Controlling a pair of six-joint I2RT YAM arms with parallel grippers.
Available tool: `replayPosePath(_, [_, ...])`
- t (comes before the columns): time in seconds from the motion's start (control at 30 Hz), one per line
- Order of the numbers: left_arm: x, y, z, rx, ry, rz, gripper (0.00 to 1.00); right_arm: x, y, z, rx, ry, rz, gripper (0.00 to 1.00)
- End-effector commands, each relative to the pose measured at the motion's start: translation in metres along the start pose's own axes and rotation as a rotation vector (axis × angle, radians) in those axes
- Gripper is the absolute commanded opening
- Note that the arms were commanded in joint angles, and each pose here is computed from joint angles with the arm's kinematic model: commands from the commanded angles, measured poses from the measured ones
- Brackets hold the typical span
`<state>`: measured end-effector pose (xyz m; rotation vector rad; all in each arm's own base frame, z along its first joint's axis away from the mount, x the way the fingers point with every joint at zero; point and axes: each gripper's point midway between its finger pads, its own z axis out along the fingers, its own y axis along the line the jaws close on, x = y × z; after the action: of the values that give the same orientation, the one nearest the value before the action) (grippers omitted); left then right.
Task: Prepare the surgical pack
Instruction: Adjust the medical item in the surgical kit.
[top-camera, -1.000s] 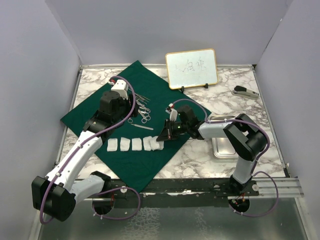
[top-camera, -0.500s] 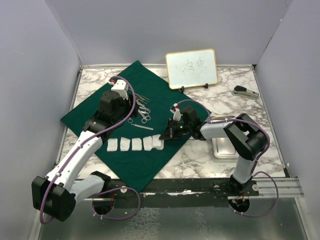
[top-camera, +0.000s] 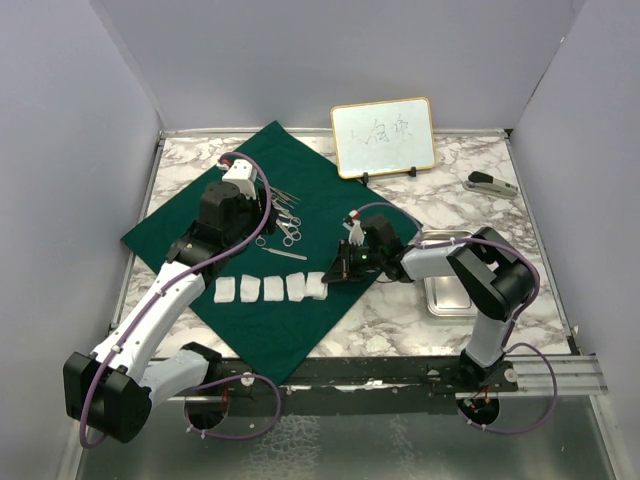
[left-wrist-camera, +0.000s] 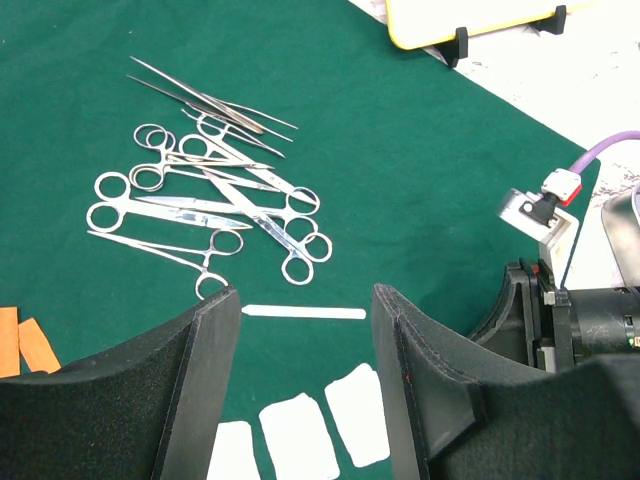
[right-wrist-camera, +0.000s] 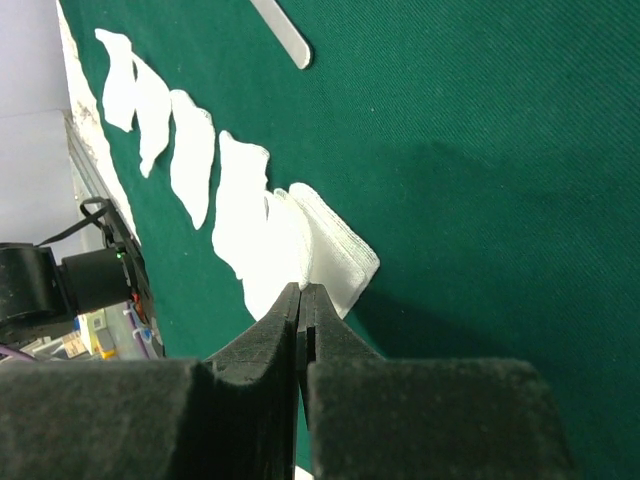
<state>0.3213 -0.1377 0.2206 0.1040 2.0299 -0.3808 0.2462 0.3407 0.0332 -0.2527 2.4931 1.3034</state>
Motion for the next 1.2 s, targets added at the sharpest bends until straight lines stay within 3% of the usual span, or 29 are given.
replayPosePath(0.0, [-0.003, -0.003, 0.001, 0.021, -0.014, -0.006, 0.58, -0.007, -0.003, -0.006, 0.027, -0.037, -0.011, 0.01])
replayPosePath(0.77, [-0.001, -0.003, 0.002, 0.025, -0.008, -0.005, 0.58, -0.007, -0.016, 0.001, 0.046, -0.008, -0.026, 0.01])
replayPosePath(1.03, [0.008, -0.012, 0.0, 0.064, 0.02, -0.063, 0.62, -0.015, -0.015, -0.001, 0.081, 0.005, -0.078, 0.12])
replayPosePath(1.17, [0.04, -0.025, -0.005, 0.142, 0.1, -0.17, 0.66, -0.026, -0.014, -0.018, 0.123, -0.008, -0.121, 0.38])
